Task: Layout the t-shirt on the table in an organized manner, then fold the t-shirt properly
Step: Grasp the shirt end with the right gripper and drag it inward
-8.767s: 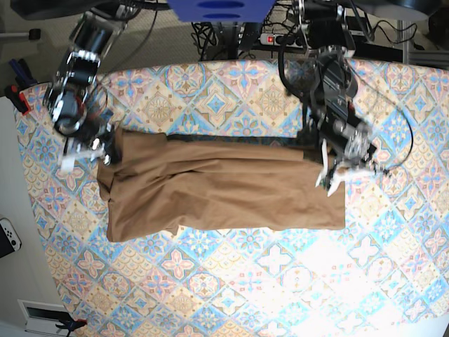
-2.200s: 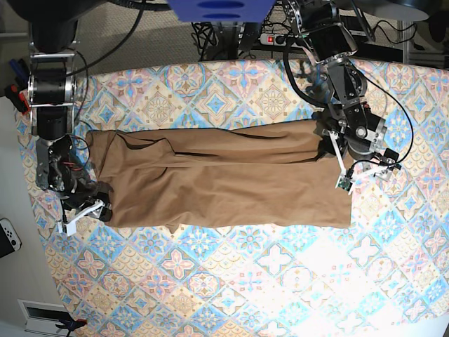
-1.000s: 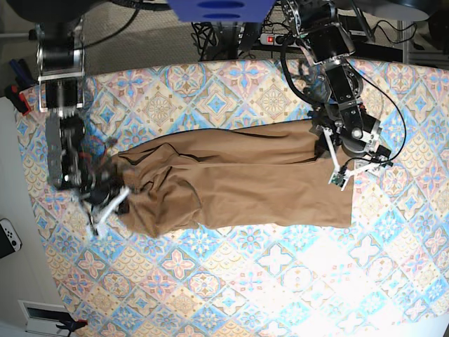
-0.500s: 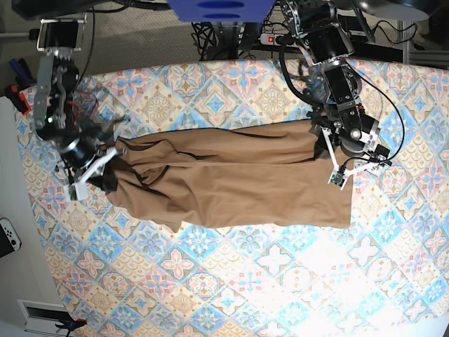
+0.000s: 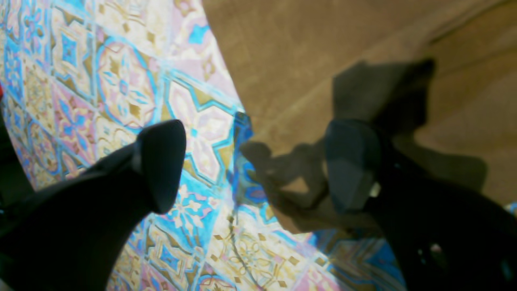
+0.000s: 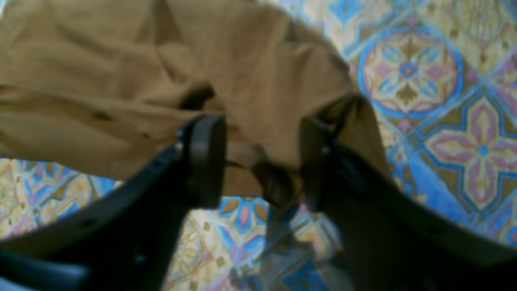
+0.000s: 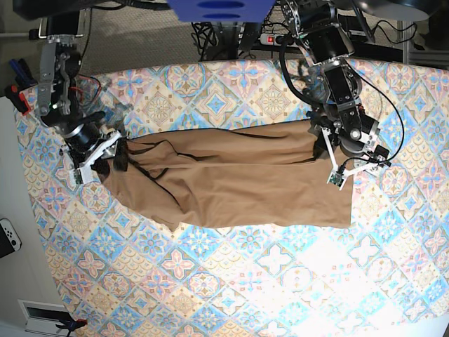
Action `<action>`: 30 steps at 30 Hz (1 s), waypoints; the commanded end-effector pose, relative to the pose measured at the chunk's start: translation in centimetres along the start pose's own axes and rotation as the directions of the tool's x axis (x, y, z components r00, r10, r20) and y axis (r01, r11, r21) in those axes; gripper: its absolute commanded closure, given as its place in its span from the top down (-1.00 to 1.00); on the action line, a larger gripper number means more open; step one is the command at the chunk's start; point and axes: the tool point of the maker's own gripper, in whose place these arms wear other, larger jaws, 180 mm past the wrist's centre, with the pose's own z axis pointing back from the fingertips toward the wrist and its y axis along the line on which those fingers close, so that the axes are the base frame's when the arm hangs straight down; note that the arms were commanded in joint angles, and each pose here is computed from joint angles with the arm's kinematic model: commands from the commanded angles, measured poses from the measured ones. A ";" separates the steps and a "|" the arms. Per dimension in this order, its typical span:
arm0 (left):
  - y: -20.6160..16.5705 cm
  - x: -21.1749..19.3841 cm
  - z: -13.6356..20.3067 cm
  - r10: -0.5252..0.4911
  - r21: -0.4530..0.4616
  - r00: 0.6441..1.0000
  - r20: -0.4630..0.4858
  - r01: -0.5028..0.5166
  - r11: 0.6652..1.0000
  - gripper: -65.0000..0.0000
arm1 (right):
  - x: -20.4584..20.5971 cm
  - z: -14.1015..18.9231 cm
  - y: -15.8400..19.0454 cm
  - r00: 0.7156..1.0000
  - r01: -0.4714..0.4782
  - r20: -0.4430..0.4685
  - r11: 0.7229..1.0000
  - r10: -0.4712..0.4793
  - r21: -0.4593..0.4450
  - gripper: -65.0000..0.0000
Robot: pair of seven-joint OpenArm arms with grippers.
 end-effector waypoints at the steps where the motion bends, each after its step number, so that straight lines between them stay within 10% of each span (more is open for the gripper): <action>1: 1.0 1.1 0.5 0.006 0.028 0.999 0.033 -0.007 1.000 0.58 | 2.3 0.3 -0.2 0.997 -0.020 0.071 1.000 0.019 0.003 -0.07; 10: 1.0 1.0 0.4 0.005 0.028 1.000 0.029 -0.006 1.000 0.58 | 10.7 -0.5 -0.9 0.971 -0.068 0.229 0.998 0.068 -0.009 -0.06; 30: 1.3 0.8 0.4 0.006 0.036 1.000 0.026 -0.007 0.999 0.58 | 5.1 -13.4 0.0 0.982 -0.151 -0.083 0.973 0.168 0.175 -0.07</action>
